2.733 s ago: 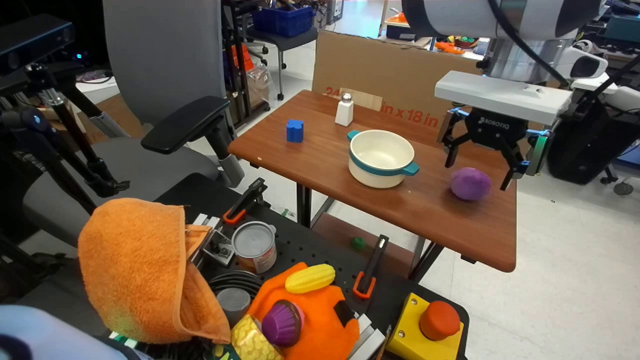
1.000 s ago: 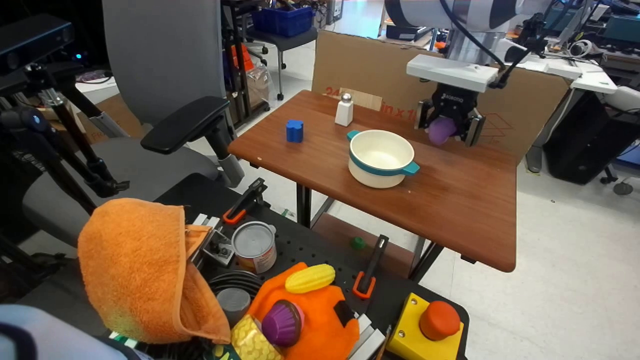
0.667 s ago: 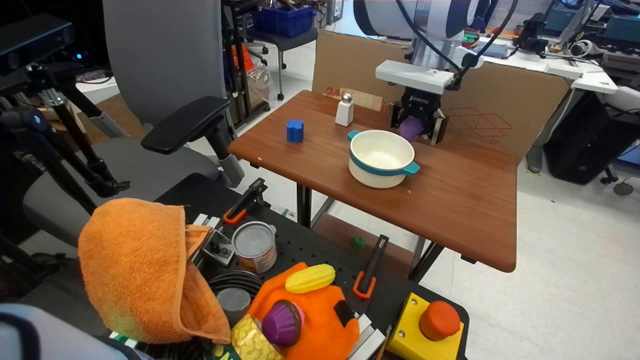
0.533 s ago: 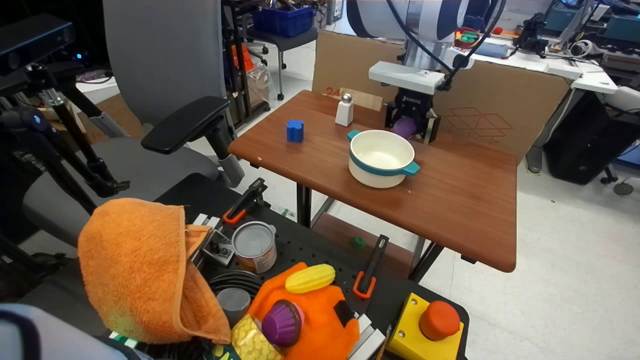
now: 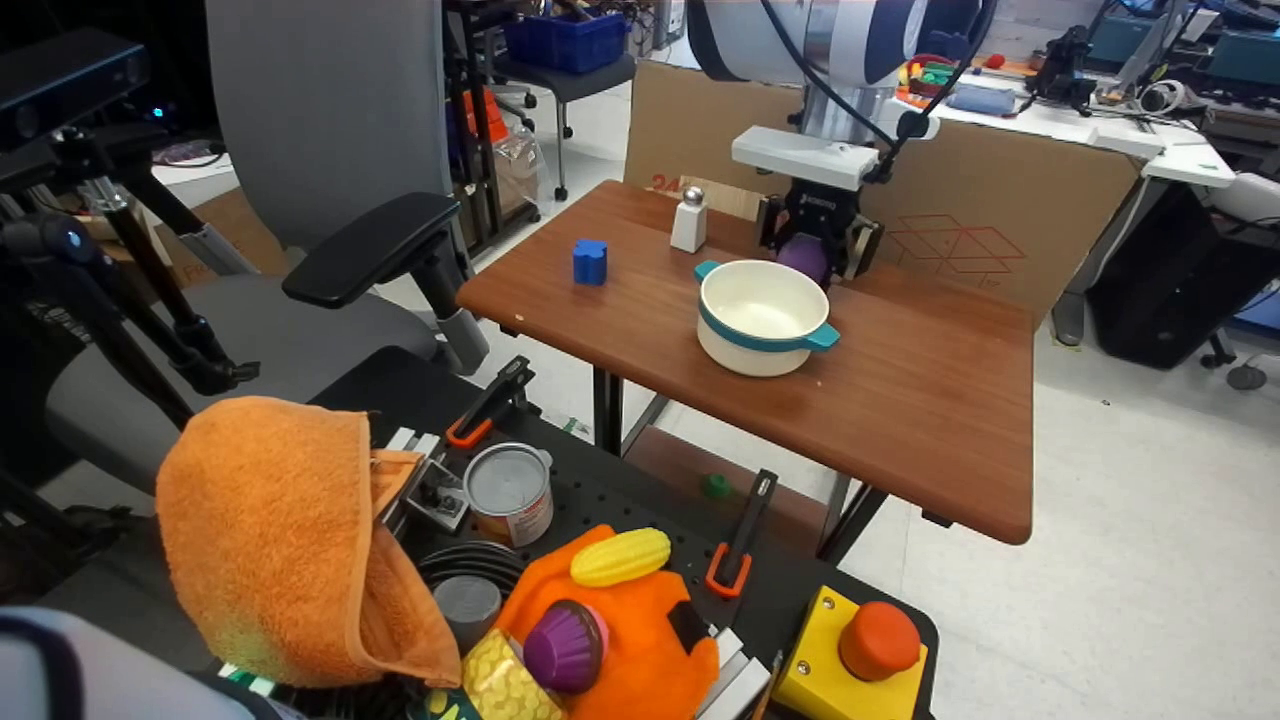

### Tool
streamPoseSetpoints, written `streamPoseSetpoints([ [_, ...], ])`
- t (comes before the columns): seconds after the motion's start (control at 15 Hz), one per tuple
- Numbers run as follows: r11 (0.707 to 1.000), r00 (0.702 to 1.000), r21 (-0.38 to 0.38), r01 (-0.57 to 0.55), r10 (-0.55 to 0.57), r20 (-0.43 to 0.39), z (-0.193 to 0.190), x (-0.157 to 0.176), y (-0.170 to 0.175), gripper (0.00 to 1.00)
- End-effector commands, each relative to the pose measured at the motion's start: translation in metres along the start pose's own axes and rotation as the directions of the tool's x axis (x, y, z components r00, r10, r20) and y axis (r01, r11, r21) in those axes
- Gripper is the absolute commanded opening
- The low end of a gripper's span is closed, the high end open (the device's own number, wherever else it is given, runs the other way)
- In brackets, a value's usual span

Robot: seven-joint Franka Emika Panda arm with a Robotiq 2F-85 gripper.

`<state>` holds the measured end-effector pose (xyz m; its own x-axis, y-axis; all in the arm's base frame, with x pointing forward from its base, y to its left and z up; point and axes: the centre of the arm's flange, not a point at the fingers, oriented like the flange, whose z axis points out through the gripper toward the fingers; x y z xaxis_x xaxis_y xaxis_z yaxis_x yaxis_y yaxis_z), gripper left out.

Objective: Move the purple plush toy backwards

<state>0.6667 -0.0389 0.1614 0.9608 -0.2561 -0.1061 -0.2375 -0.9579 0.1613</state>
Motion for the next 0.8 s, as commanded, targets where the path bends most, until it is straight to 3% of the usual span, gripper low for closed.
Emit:
streamPoseSetpoints([
  [0.0,0.999,1.000,-0.022,-0.023,0.022,-0.018,-0.031,0.001,0.017,0.84],
  [0.13,0.998,0.999,-0.042,-0.041,0.039,-0.031,-0.055,0.000,0.032,0.98],
  [0.2,0.998,0.999,-0.054,-0.043,0.042,-0.024,-0.069,-0.003,0.041,1.00],
  [0.4,0.994,0.998,-0.108,-0.034,0.038,0.043,-0.112,-0.020,0.068,1.00],
  [0.67,0.982,0.983,-0.187,0.035,0.000,0.181,-0.165,-0.070,0.112,1.00],
  [0.73,0.987,0.991,-0.163,-0.008,0.030,0.134,-0.142,-0.038,0.093,1.00],
])
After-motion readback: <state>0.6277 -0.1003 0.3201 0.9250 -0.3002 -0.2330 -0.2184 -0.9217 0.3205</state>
